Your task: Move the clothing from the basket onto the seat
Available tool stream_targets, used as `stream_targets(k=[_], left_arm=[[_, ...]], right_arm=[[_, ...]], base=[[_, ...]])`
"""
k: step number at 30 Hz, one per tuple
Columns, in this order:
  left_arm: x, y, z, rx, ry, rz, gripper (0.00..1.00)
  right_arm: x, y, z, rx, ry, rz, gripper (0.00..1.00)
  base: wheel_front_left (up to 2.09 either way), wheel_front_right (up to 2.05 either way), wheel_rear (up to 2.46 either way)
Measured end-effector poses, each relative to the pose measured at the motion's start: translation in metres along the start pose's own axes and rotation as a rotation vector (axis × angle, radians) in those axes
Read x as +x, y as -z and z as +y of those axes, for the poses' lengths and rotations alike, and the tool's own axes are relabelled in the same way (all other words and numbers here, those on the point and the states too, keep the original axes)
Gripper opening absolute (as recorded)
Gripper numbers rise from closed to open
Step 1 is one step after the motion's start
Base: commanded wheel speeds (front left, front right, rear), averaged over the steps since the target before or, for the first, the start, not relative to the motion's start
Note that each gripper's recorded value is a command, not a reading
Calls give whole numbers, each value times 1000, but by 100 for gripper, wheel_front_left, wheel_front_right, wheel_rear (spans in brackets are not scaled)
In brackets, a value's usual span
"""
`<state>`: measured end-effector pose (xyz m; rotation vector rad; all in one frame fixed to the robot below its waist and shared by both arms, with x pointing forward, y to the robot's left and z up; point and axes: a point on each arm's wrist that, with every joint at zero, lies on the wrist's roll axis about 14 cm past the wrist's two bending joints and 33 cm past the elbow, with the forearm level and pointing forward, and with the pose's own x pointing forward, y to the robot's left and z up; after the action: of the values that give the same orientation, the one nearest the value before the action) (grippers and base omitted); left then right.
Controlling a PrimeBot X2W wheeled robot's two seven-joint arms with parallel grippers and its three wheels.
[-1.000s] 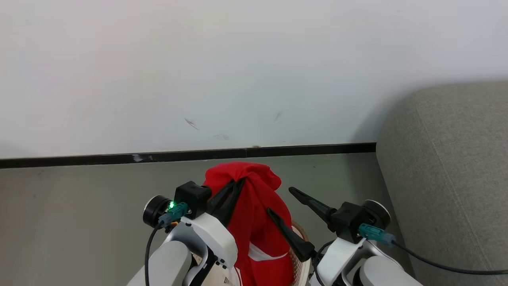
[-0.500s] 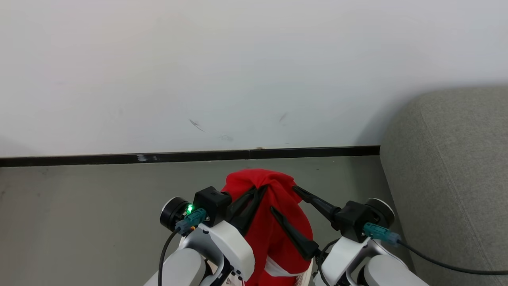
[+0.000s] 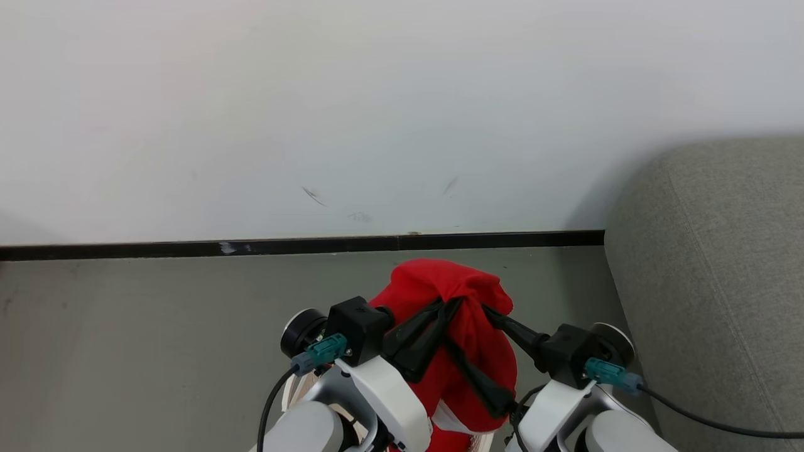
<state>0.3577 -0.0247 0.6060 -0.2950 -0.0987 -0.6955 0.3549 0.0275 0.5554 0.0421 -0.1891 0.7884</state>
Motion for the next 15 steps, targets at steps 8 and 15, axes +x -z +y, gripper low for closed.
stream_targets(k=[8, 15], left_arm=[[-3, -9, -14, -15, 45, 0, 0], [-8, -11, -18, -22, 58, 9, 0]], right_arm=[[-6, 8, -4, 8, 16, 23, 100], [-7, 5, -6, 14, 24, 16, 0]], base=[[0, 0, 0], [0, 0, 0]])
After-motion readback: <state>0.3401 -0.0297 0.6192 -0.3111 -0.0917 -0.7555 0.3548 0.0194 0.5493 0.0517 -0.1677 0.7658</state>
